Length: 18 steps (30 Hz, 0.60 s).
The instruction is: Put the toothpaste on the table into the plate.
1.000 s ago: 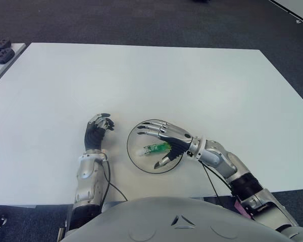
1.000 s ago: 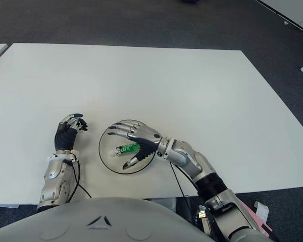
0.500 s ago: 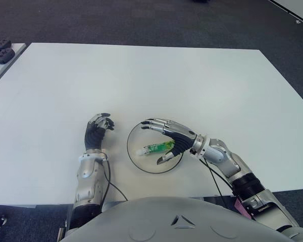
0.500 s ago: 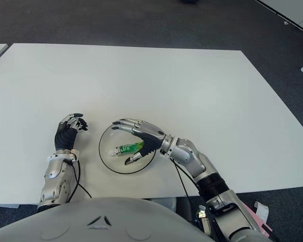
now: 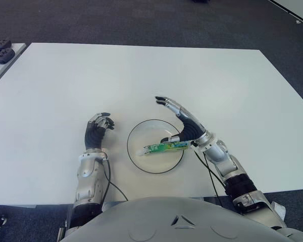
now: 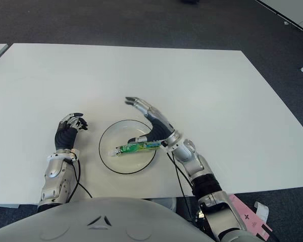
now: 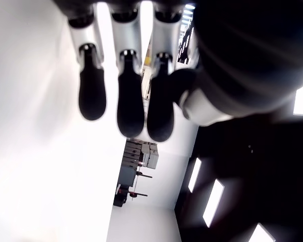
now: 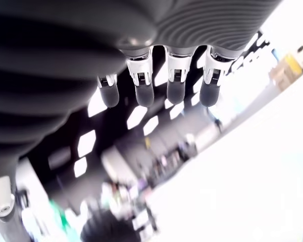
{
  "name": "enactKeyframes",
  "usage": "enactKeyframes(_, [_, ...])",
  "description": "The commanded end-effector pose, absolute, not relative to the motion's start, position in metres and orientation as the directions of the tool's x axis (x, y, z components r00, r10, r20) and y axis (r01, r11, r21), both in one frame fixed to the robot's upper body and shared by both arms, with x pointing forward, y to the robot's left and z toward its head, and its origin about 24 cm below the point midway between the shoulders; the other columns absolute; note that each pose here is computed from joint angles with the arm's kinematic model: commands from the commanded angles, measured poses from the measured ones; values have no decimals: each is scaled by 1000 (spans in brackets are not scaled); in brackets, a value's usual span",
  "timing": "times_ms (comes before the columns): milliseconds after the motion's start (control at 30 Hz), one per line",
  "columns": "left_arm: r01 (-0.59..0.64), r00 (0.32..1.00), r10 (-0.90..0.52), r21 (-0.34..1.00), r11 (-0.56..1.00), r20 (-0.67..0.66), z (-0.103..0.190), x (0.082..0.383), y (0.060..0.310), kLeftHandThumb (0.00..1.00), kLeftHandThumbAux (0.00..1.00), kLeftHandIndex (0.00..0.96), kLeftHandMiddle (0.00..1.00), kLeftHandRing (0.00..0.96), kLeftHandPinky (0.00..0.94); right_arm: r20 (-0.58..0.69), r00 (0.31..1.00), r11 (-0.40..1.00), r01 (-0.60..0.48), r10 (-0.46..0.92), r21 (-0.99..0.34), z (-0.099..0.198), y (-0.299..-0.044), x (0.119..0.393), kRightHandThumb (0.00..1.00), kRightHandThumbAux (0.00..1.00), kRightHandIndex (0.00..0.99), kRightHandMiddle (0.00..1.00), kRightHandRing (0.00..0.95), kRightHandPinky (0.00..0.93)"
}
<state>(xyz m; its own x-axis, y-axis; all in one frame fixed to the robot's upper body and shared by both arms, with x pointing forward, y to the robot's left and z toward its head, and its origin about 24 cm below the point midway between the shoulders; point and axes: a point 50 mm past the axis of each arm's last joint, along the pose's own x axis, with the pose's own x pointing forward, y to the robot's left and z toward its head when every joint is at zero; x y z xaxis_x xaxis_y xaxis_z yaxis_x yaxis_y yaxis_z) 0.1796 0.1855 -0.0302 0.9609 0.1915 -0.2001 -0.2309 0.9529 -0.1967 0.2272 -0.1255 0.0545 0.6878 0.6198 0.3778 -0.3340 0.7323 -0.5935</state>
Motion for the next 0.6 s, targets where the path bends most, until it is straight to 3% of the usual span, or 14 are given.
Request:
enactKeyframes(33, [-259, 920, 185, -182, 948, -345, -55, 165, 185, 709, 716, 434, 603, 588, 584, 422, 768, 846, -284, 483, -450, 52, -131, 227, 0, 600, 82, 91, 60, 101])
enactKeyframes(433, [-239, 930, 169, -188, 953, -327, -54, 168, 187, 708, 717, 434, 616, 605, 598, 293, 945, 988, -129, 149, -87, 35, -145, 228, 26, 742, 283, 314, 309, 352])
enactKeyframes(600, [-247, 925, 174, -186, 951, -339, -55, 170, 187, 709, 716, 435, 623, 614, 606, 180, 982, 999, -52, 52, -2, 26, -150, 220, 96, 844, 353, 381, 364, 383])
